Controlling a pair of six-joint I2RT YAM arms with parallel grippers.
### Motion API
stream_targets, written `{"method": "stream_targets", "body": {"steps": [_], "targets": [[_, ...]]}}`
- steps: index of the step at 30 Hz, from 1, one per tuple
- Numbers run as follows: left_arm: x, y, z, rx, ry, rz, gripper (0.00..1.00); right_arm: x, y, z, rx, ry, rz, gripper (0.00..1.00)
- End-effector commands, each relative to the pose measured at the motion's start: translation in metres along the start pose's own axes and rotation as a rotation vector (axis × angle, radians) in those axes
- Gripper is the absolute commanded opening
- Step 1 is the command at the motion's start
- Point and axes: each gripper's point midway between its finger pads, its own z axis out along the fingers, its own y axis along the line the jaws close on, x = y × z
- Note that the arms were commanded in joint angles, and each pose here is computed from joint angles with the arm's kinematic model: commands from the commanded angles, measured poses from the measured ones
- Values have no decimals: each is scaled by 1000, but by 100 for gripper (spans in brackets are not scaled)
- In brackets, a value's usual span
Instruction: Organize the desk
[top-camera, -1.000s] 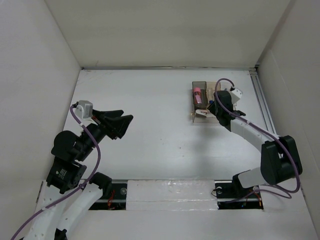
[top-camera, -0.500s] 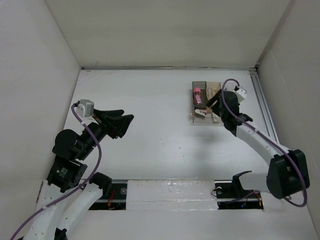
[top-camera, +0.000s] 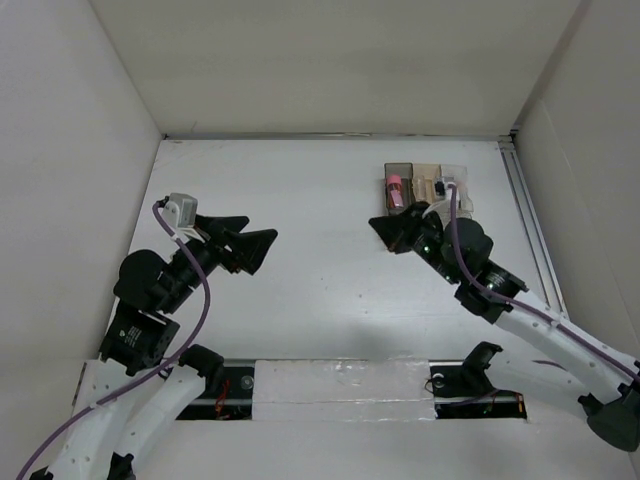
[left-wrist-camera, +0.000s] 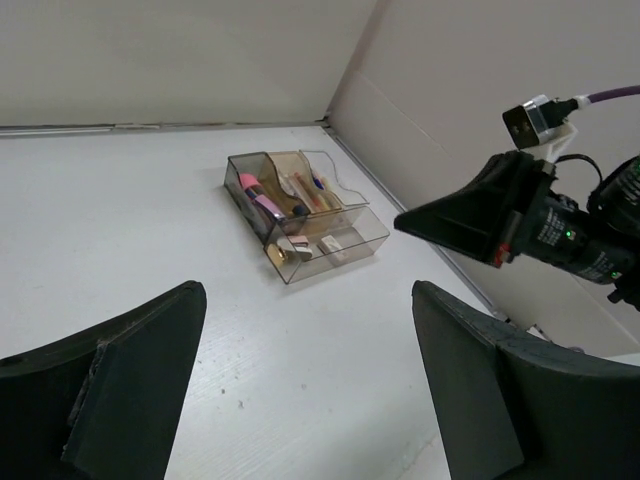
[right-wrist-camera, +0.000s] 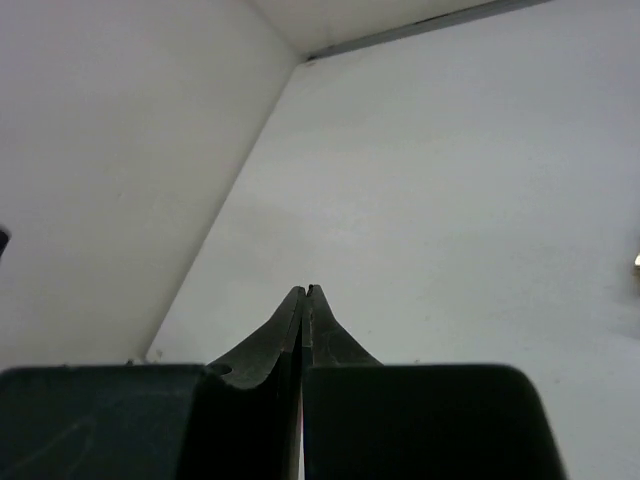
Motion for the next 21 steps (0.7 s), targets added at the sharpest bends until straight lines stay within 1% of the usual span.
{"method": "stream_targets", "body": {"steps": [1,2,3,5,6,9,11,14,17,18,20,21], "targets": [[-5,-1,6,17,-25,8,81,5,65,-16,-246,44,-80,0],[-5,-2,7,23,-23,9,81,7,72,-19,-270,52,-85,4],[-2,-3,8,32,-14,8,82,10,77,-21,-284,57,-101,17],[-1,-1,10,27,-10,8,82,18,88,-28,-312,81,-113,31],[-1,-1,11,27,-10,9,82,19,89,-29,-308,75,-121,43],[-3,0,12,20,-13,11,82,23,95,-38,-328,72,-127,57],[-5,1,12,11,-23,9,82,28,94,-42,-334,82,-128,59],[-7,5,11,-11,-40,4,82,41,93,-44,-358,125,-134,59],[-7,12,12,-43,-49,-3,82,82,84,-37,-377,245,-147,59],[-7,14,13,-57,-55,-8,82,104,76,-35,-370,294,-140,58],[-6,18,14,-73,-53,-11,82,130,67,-24,-359,318,-122,59],[-6,21,16,-88,-54,-11,82,150,51,-22,-328,348,-107,59]]}}
